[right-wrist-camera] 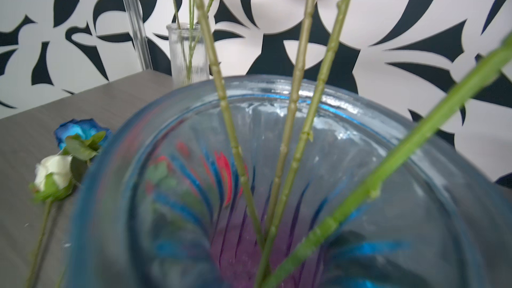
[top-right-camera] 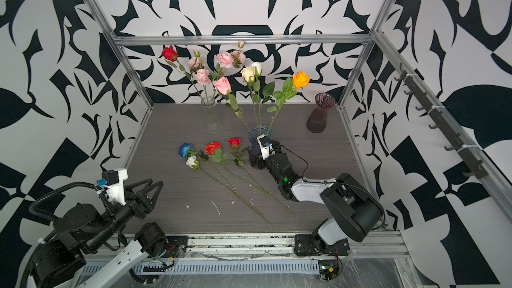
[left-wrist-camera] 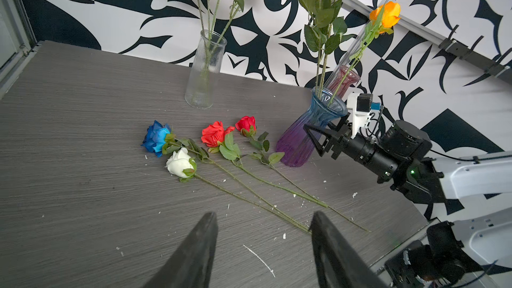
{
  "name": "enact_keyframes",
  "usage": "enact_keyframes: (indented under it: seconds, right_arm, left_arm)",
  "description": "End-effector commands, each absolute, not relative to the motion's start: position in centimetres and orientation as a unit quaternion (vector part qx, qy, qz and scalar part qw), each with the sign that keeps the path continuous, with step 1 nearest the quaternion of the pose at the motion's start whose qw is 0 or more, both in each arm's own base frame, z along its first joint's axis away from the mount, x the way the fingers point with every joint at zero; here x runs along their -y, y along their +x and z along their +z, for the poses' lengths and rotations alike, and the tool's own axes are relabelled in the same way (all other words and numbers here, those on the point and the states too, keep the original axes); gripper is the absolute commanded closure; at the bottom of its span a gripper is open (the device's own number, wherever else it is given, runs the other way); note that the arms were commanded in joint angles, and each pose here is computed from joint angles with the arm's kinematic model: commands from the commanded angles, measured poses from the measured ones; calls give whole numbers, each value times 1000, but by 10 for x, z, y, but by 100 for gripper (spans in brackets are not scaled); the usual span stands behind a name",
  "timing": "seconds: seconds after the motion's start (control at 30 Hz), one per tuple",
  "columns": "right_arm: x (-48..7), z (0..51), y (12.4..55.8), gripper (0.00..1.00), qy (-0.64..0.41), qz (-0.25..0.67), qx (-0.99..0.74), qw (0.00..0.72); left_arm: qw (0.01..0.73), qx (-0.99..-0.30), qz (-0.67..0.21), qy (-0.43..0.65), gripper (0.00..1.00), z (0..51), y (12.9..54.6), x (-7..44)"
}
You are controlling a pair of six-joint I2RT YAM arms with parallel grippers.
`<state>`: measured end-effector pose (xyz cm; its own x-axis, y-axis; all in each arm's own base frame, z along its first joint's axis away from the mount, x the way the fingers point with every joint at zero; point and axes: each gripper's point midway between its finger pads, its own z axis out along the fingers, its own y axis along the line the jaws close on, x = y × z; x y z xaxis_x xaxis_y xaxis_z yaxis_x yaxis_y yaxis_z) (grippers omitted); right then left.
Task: Arrange the flowers into the vase
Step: 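Move the right gripper to the rim of the blue-purple vase, then push the blue-purple vase farther from the robot with the right gripper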
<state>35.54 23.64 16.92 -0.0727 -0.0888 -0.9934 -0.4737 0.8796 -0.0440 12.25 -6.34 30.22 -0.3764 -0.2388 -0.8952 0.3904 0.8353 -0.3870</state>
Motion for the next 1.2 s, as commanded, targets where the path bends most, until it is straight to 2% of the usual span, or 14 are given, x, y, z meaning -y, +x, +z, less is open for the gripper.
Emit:
enact_keyframes:
  seconds: [0.0, 0.37, 0.53, 0.73, 1.17]
  right_arm:
    - [-229, 224, 369, 6, -135, 156, -646, 735]
    - [-222, 219, 381, 29, -103, 133, -637, 752]
    - [-214, 218, 390, 33, -104, 117, -637, 755]
    - [-194, 216, 417, 52, -75, 104, -641, 757]
    - [-137, 203, 508, 58, -35, 88, -645, 758]
  left_arm:
    - [543, -793, -271, 54, 45, 289, 123, 65]
    - [543, -796, -264, 48, 45, 285, 122, 59]
    - [539, -798, -264, 52, 45, 285, 122, 61]
    - [538, -800, -261, 56, 45, 284, 123, 63]
    - [520, -818, -238, 60, 45, 277, 132, 69]
